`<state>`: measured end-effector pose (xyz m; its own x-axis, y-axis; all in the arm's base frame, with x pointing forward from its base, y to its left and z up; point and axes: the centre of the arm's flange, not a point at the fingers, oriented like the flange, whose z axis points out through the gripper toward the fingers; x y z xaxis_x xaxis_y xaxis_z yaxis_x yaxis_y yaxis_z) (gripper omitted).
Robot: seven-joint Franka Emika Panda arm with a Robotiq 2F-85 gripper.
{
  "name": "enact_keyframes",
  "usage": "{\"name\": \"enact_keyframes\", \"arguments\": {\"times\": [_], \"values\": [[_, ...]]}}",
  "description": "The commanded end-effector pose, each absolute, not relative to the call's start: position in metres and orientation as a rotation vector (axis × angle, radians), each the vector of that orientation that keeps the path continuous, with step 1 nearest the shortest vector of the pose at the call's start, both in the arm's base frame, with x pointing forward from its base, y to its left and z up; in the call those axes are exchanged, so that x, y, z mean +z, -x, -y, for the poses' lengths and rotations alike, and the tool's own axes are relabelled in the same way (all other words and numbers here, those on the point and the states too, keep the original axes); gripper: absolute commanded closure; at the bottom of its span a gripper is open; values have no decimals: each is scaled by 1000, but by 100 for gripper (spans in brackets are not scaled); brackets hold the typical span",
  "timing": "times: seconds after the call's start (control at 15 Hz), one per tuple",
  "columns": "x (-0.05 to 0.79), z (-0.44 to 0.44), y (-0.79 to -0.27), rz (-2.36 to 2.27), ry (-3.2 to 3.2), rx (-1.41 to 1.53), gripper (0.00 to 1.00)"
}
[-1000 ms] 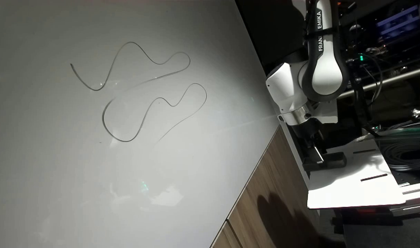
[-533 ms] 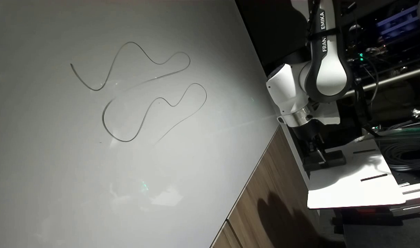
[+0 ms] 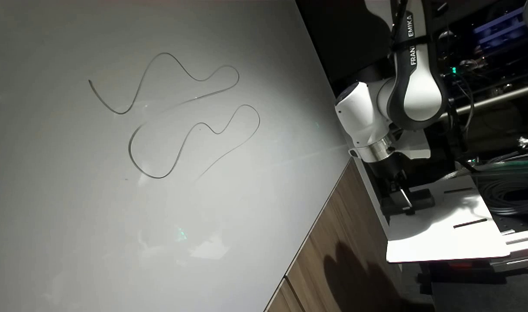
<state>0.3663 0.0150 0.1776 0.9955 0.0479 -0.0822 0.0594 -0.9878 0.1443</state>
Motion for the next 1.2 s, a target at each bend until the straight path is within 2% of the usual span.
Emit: {"name": "enact_keyframes", "arguments": {"times": [0.0,1.13], "values": [[181,-16,-311,-81,-2985,-98,0],[203,-5,-311,16,-2998,-52,0]]}}
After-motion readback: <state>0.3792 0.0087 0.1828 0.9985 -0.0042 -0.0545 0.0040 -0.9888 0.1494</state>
